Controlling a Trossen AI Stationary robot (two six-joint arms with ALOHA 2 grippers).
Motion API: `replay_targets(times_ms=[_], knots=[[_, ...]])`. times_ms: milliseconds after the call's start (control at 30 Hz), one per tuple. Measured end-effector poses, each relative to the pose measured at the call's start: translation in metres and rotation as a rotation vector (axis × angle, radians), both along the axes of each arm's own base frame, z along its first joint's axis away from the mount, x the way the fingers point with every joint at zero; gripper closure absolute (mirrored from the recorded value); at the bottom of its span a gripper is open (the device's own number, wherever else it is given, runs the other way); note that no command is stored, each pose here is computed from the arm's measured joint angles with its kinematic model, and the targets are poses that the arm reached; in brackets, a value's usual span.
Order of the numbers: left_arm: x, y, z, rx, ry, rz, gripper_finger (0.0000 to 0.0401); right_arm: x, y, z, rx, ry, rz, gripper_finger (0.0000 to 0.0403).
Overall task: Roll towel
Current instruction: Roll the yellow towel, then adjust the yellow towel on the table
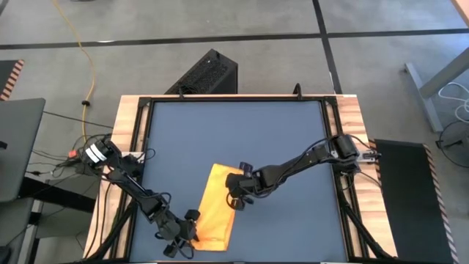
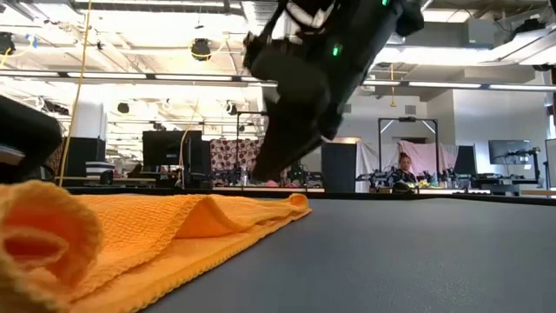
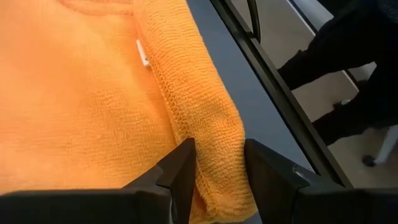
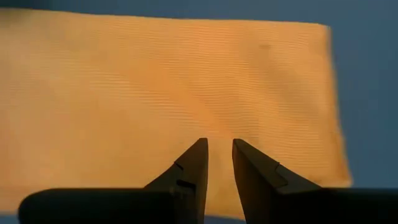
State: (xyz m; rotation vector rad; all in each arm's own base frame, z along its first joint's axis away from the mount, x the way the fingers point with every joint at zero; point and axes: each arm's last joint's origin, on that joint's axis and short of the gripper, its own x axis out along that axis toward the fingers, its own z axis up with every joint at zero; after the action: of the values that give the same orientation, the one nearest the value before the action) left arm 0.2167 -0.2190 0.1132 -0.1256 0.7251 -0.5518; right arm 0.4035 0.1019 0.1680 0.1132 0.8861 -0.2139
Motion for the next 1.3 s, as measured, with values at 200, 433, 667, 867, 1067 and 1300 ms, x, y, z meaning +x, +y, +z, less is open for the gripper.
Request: replay_targets(times_ms=[200,433,667,867,1067,1300], knots=[[0.004,0.004,0.002,-0.011,0.000,-0.003,0.0273,-0.008,0.005,0.013,0.047,0.031,0.049,0.0301],[0.001,0.009,0.028,0.001,-0.080,-0.066,0.0273,-0.010,0.027,0.011,0.109,-0.006,0.096,0.0301],[-0.005,0.030,0.061,0.164,-0.201,0.007,0.0273,-0.012,0.052,0.009,0.157,-0.058,0.105,0.0301],[0.018,0.076,0.066,0.240,-0.161,0.188,0.0273,-0.005,0.065,-0.013,0.180,-0.077,0.082,0.0301],[0.044,0.125,0.055,0.252,-0.086,0.257,0.0273,-0.005,0.068,-0.027,0.188,-0.061,0.036,0.0301],[0.052,0.165,0.043,0.265,0.031,0.358,0.0273,-0.002,0.056,-0.028,0.128,-0.061,0.008,0.0301]])
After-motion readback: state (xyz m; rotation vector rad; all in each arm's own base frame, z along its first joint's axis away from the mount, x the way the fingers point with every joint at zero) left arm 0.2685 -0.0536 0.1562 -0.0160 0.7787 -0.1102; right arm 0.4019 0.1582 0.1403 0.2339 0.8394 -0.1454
